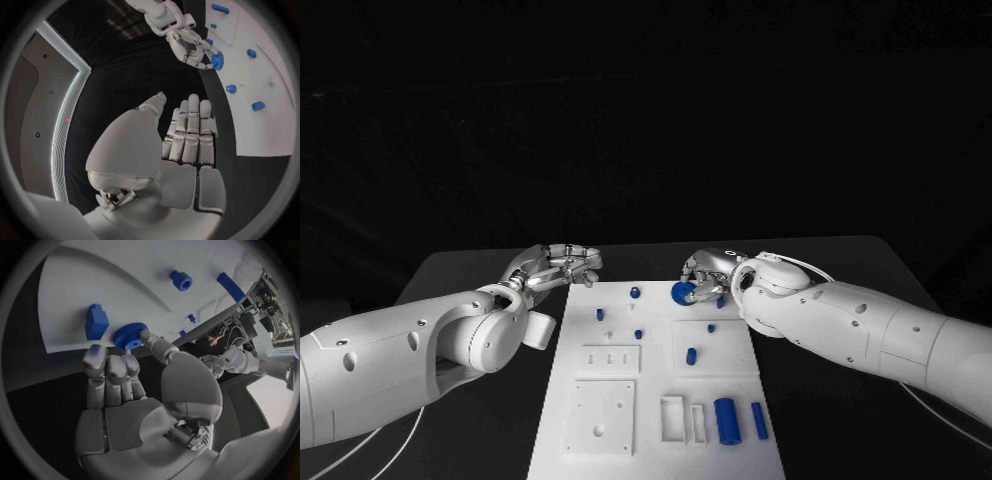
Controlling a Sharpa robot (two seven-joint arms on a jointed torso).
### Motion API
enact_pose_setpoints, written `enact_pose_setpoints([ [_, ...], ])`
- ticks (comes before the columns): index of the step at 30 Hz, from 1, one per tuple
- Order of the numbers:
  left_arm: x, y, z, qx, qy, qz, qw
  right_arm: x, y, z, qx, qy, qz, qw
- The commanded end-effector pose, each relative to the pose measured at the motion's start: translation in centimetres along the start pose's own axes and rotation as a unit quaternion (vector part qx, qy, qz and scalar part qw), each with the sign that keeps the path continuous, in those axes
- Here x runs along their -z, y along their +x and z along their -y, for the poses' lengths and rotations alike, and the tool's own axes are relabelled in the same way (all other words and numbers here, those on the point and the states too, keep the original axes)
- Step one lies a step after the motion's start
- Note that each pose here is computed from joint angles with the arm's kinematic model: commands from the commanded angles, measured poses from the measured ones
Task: Assemble the parts on the task board
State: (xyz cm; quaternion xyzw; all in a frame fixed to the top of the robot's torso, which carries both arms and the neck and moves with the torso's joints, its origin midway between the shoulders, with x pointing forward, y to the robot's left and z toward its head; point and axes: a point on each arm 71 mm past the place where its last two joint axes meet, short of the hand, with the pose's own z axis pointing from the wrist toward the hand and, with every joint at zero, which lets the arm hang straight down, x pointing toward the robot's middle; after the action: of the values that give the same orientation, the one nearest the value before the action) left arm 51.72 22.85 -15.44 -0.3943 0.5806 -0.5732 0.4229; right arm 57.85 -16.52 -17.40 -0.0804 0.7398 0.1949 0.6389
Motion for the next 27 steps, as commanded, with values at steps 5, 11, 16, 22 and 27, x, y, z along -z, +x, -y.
enact_pose_setpoints([
  [5, 0.0, 0.29, 0.11, 0.003, 0.004, -0.01, 1.0, 0.0, 1.1, -0.1, 0.03, 0.002, -0.024, 0.999],
  [11, -0.02, 0.31, 0.1, 0.004, 0.004, -0.01, 1.0, -0.1, 1.4, -0.3, 0.055, 0.004, -0.02, 0.998],
  [16, 0.02, 0.19, 0.09, 0.003, 0.003, -0.008, 1.0, 0.0, 1.7, -0.1, 0.064, 0.007, -0.026, 0.998],
  [22, -0.04, 0.27, 0.08, 0.003, 0.003, -0.009, 1.0, 0.1, 2.0, -0.1, 0.072, 0.007, -0.035, 0.997],
  [27, -0.03, 0.25, 0.02, 0.003, 0.003, -0.009, 1.0, 0.2, 2.3, 0.2, 0.065, 0.012, -0.055, 0.996],
])
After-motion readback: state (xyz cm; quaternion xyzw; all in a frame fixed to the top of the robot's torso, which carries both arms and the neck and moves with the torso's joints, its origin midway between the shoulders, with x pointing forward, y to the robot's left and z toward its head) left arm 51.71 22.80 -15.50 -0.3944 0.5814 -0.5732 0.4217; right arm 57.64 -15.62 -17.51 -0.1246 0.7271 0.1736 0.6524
